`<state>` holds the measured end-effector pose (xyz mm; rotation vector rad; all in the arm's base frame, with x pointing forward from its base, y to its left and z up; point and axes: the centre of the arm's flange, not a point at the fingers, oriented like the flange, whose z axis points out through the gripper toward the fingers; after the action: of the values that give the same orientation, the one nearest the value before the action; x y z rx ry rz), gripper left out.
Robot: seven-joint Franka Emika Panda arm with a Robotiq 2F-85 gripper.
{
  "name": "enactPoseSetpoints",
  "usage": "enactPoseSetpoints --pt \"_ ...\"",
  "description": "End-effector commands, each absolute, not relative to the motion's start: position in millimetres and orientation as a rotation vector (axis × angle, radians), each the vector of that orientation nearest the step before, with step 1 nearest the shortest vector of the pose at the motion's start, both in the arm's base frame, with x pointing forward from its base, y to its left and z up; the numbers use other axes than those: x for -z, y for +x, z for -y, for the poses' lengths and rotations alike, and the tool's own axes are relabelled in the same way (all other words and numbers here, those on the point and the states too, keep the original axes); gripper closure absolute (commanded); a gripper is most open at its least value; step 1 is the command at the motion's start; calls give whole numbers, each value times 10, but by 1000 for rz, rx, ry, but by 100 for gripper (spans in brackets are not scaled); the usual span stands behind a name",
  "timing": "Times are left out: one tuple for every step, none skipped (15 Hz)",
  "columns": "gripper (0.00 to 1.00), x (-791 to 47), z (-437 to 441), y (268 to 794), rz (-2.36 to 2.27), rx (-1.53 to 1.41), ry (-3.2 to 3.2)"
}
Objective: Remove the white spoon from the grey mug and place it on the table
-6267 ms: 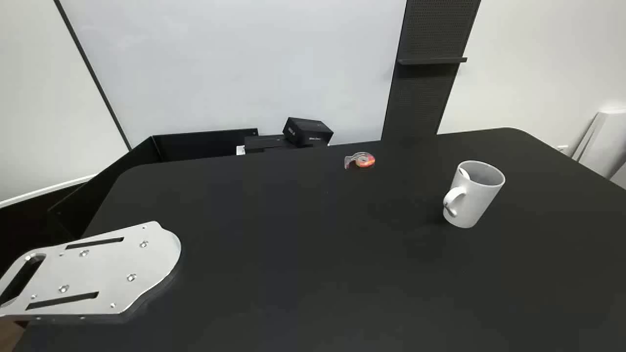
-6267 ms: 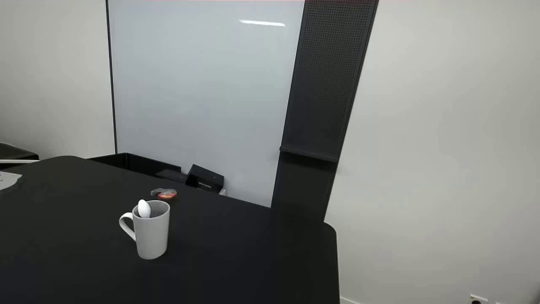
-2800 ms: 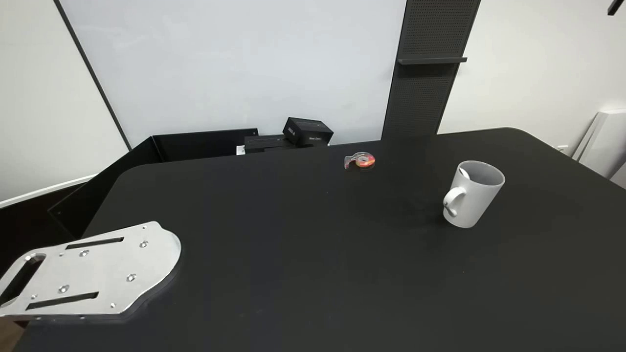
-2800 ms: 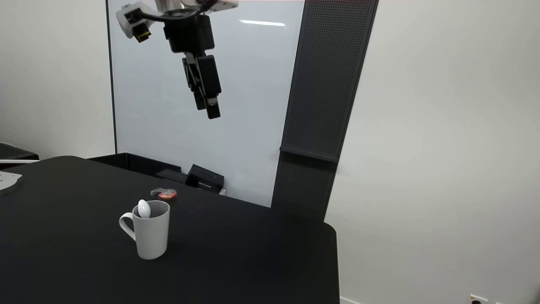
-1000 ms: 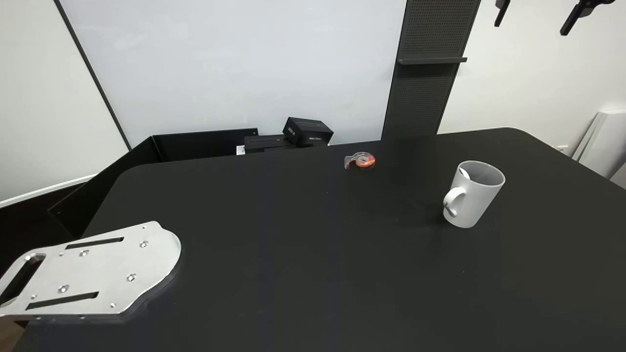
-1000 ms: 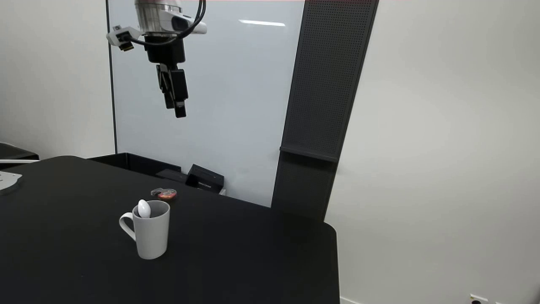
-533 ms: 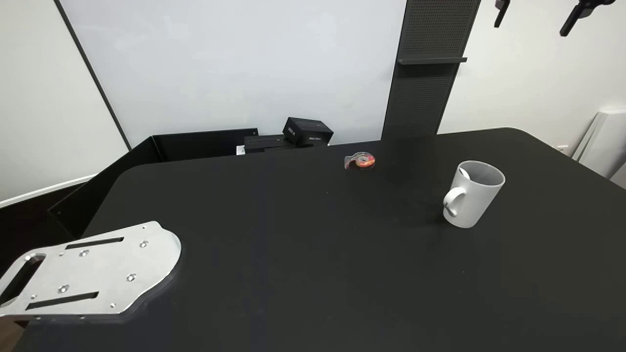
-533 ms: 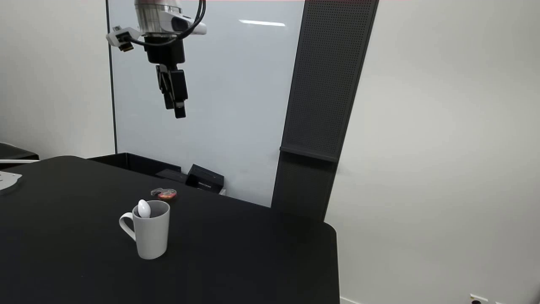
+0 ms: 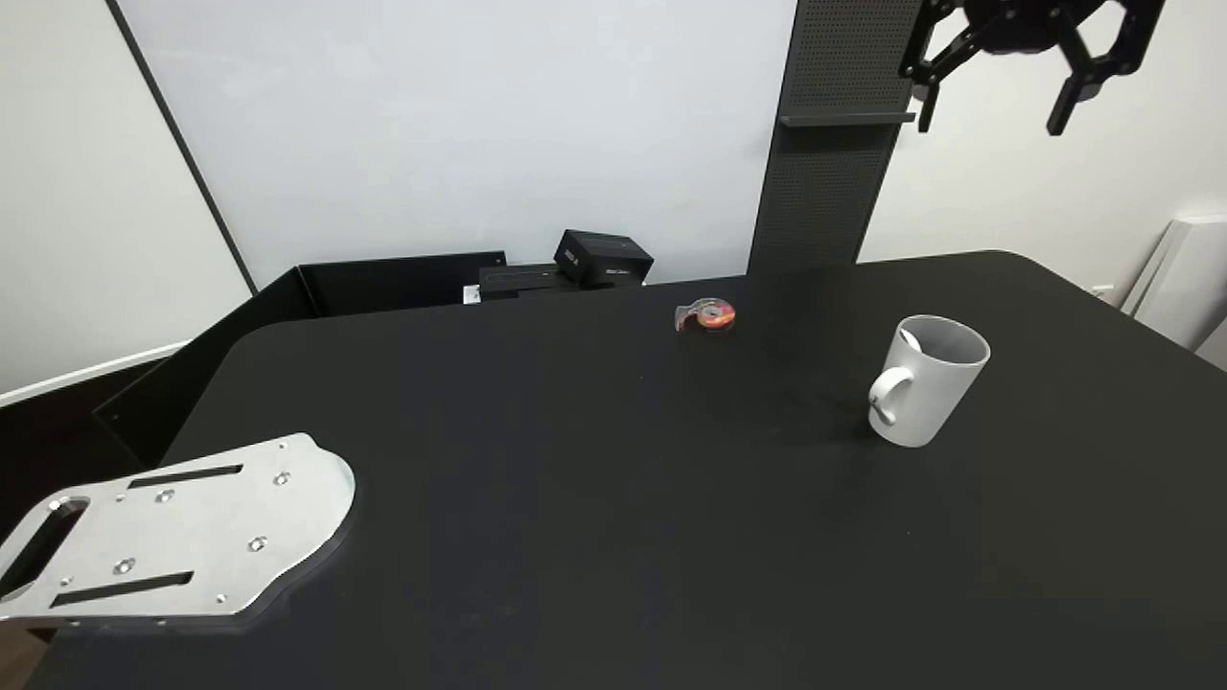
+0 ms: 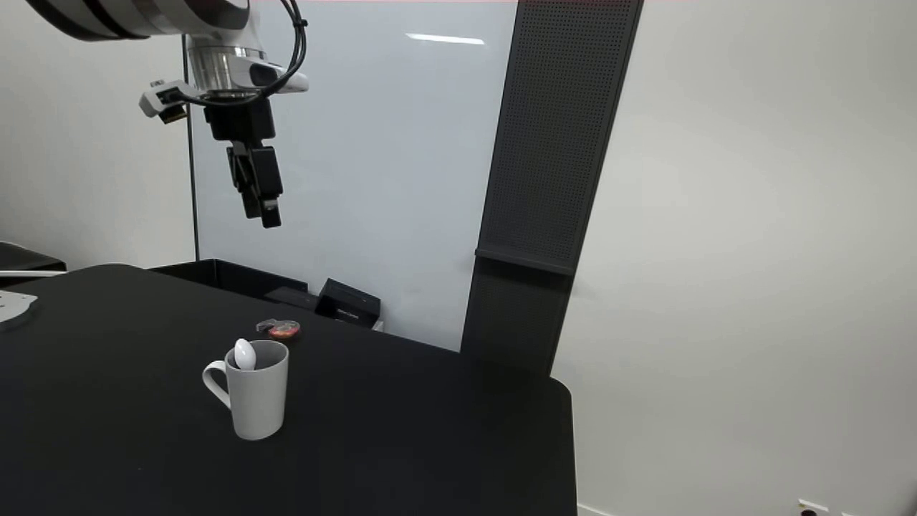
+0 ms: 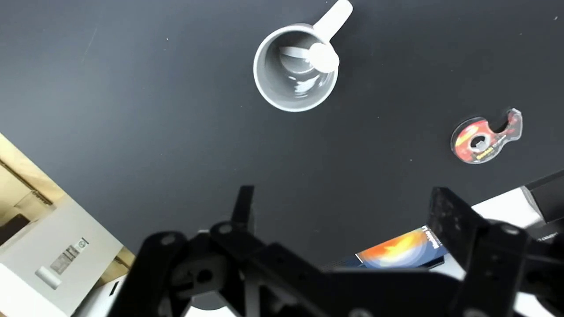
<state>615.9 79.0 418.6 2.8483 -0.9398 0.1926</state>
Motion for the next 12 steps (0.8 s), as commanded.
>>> enactPoseSetpoints --pt "0 -4041 -1001 6289 897 -215 2814" --pt "0 -3992 -1031 6306 872 -211 2818" --pt "0 -3950 -1055 6317 857 -215 2817" --pt "0 -3903 -1071 6332 835 -217 2823" --pt "0 -3860 -1082 6349 824 -217 2824" --pt "0 -3824 -1087 6372 817 -219 2822" --pt "0 -3789 -1086 6389 808 -221 2818" --pt "0 -3757 -1089 6400 795 -226 2812" --pt "0 -3729 -1091 6406 780 -230 2806" --pt "0 -3695 -1091 6406 764 -237 2797" --pt "0 -3666 -1093 6405 744 -231 2796" --pt "0 -3632 -1096 6397 735 -221 2793"
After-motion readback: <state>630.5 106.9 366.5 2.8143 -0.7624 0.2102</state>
